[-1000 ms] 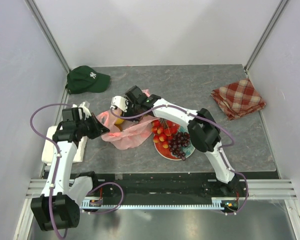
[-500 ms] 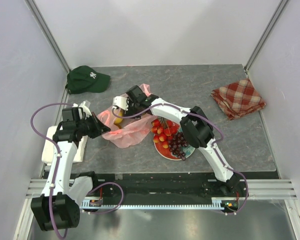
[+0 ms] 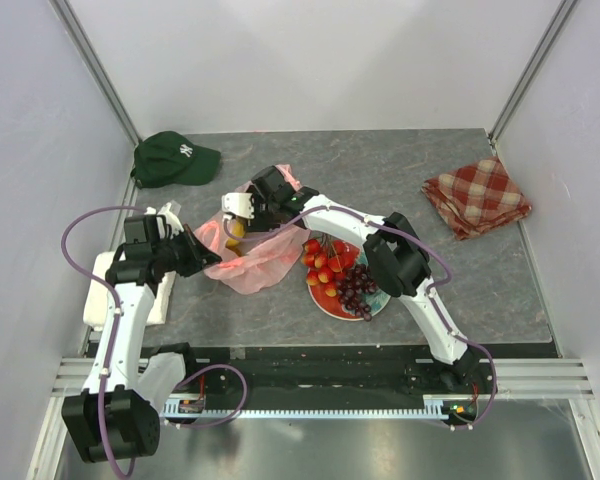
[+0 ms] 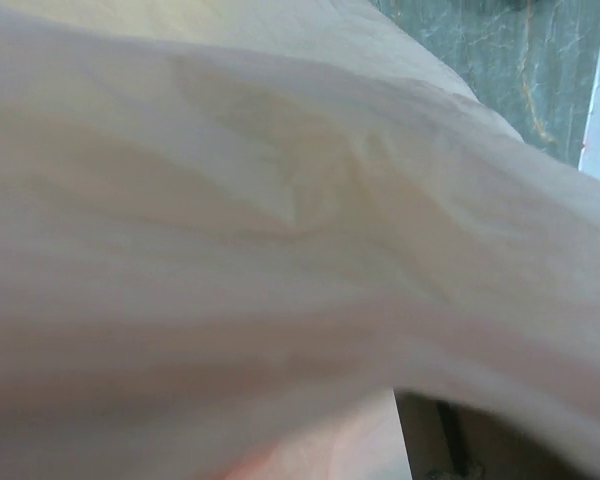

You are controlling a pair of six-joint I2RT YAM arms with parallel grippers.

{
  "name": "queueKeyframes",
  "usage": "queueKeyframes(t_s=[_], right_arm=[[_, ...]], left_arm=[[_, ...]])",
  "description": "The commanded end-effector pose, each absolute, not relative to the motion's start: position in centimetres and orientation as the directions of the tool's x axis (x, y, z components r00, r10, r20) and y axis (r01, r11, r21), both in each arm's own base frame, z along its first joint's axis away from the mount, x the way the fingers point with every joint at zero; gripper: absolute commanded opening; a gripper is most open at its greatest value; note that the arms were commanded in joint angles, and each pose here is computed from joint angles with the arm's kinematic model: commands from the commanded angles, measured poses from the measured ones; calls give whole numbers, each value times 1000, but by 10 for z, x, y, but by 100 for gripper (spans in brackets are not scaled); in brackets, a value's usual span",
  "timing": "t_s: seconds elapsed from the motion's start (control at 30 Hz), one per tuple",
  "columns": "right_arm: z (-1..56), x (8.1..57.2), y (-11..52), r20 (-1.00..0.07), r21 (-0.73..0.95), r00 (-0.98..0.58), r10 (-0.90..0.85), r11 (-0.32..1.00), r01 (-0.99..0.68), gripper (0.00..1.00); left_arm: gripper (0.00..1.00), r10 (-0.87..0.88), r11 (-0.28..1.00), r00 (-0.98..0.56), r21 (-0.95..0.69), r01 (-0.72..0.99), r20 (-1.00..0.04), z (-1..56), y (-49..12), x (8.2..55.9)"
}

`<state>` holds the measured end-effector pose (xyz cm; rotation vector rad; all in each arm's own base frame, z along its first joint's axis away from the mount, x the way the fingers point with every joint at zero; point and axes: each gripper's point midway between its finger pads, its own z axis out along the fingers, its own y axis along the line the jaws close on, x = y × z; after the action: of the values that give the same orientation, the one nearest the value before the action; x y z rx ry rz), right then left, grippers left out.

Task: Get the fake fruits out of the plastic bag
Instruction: Take out the fake fruit from the plastic bag.

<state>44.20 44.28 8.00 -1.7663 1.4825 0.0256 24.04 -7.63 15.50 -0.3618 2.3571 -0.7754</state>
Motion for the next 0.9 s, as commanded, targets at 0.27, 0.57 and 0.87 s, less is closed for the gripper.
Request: queueKeyframes(t_s=[0.27, 0.57, 0.87], right_arm=[[105, 429, 472, -336, -714, 760, -557, -375, -591, 86], [79, 456, 491, -257, -744, 833, -490, -450, -494, 87], [43, 456, 479, -218, -682, 843, -491, -542, -492, 54]], left_arm=[[3, -354, 796, -732, -598, 91, -582, 198, -82, 258], [3, -340, 808, -733, -582, 92, -589, 197, -77, 258], [3, -350, 830, -717, -555, 62, -603, 197, -65, 262]])
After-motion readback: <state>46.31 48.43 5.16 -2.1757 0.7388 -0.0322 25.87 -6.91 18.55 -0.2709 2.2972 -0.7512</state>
